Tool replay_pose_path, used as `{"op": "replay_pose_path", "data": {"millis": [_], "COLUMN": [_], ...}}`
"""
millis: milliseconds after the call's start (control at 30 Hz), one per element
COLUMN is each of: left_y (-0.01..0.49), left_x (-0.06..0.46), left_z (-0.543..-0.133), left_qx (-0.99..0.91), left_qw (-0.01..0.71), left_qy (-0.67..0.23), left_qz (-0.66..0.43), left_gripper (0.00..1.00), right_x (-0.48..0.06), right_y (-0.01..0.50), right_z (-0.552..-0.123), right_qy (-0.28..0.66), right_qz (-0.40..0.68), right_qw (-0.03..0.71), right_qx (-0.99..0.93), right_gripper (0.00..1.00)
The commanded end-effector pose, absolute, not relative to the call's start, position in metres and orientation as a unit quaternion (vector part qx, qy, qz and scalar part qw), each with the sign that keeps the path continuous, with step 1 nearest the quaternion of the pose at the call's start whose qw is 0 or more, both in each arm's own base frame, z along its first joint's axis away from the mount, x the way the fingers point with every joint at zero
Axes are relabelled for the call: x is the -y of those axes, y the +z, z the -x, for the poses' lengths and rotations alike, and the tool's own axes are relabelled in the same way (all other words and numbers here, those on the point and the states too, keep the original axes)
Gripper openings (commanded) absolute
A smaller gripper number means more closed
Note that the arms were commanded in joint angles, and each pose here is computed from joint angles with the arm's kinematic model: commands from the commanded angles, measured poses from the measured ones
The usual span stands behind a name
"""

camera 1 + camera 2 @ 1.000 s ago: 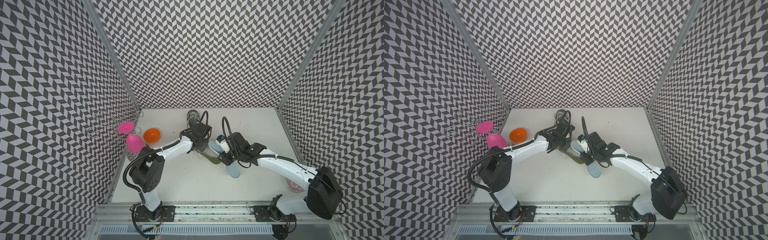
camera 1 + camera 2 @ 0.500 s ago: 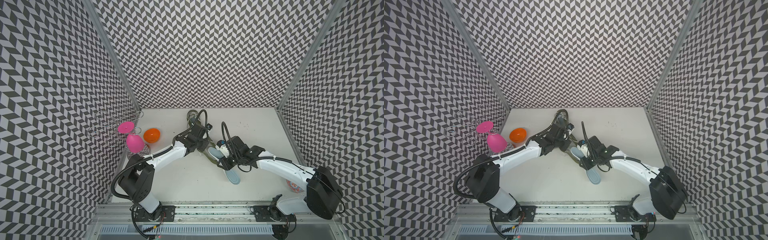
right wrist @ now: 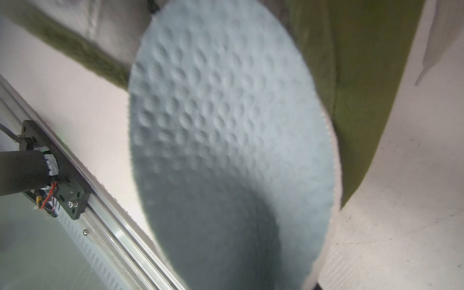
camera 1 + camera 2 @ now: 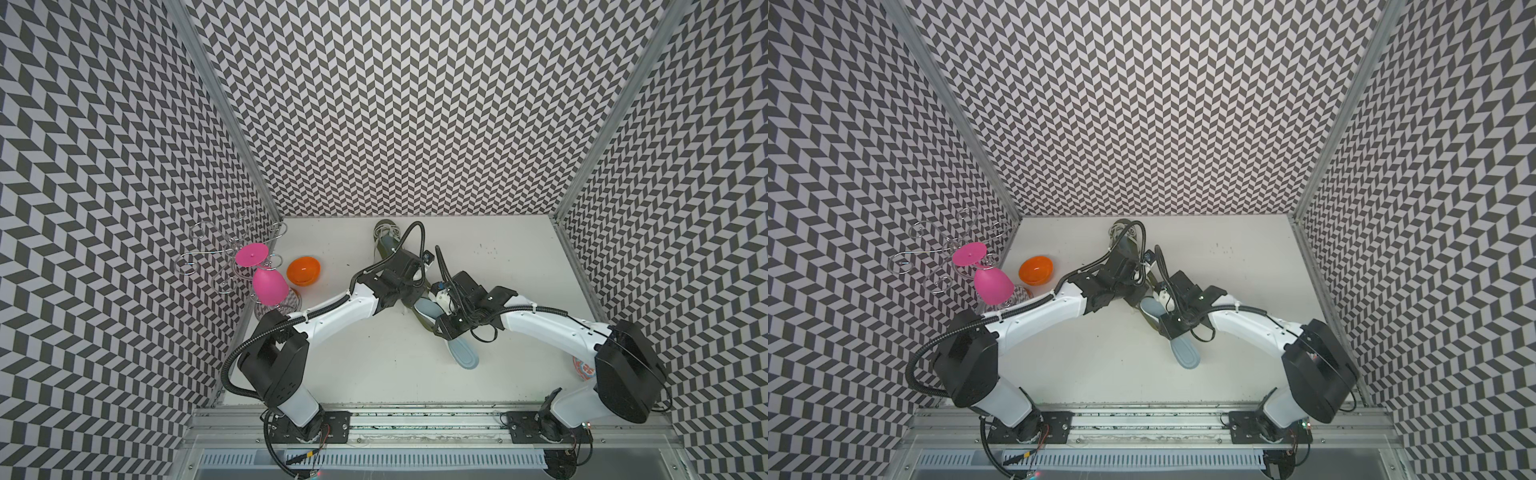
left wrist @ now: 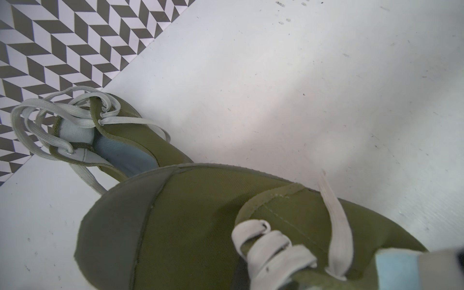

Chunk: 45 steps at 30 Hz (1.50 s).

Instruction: Insert the insole into the shoe

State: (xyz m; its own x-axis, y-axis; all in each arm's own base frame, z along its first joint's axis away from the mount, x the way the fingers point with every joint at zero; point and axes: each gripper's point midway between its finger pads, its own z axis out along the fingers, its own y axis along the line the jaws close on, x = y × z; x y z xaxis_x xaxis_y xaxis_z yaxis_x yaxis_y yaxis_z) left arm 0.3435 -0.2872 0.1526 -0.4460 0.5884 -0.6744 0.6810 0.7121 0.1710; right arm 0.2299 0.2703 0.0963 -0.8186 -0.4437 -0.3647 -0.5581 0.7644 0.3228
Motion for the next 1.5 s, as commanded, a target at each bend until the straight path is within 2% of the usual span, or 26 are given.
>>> {"op": "replay_pose_path", "data": {"millis": [0,333,433,567,767,1033,1300,1467], "left_y": [0.190,0.187,0.193,0.195,0.178,0.211,0.192,0.174], "left_x": [0.318,0.320,0.324,0.326,0.275,0.277,0.307,0.309], "left_z": [-0.326,-0.315,-0.306,-0.301,-0.342,-0.342,-0.312,-0.310], "left_qx": [-0.821,-0.820,-0.808,-0.805,-0.856,-0.828,-0.815,-0.827], "left_qw": [0.394,0.375,0.379,0.378,0.372,0.428,0.380,0.347], "left_qy": [-0.133,-0.137,-0.165,-0.189,-0.134,-0.156,-0.189,-0.182], "left_qz": [-0.391,-0.409,-0.420,-0.417,-0.334,-0.326,-0.396,-0.403], "left_gripper": [0.08,0.06,0.06,0.07,0.03,0.04,0.04,0.04], "right_x": [-0.285,-0.289,-0.285,-0.294,-0.274,-0.264,-0.276,-0.292], "right_y": [0.112,0.119,0.108,0.115,0.089,0.072,0.097,0.121], "right_z": [-0.254,-0.284,-0.292,-0.302,-0.286,-0.275,-0.297,-0.314], "right_qy": [0.216,0.186,0.161,0.173,0.134,0.122,0.127,0.143], "right_qz": [0.258,0.241,0.244,0.240,0.259,0.256,0.254,0.259], "right_qw": [0.175,0.207,0.204,0.225,0.185,0.162,0.207,0.242], "right_qx": [-0.925,-0.930,-0.934,-0.928,-0.938,-0.945,-0.936,-0.924], "right_gripper": [0.34,0.35,0.35,0.34,0.34,0.33,0.33,0.34]}}
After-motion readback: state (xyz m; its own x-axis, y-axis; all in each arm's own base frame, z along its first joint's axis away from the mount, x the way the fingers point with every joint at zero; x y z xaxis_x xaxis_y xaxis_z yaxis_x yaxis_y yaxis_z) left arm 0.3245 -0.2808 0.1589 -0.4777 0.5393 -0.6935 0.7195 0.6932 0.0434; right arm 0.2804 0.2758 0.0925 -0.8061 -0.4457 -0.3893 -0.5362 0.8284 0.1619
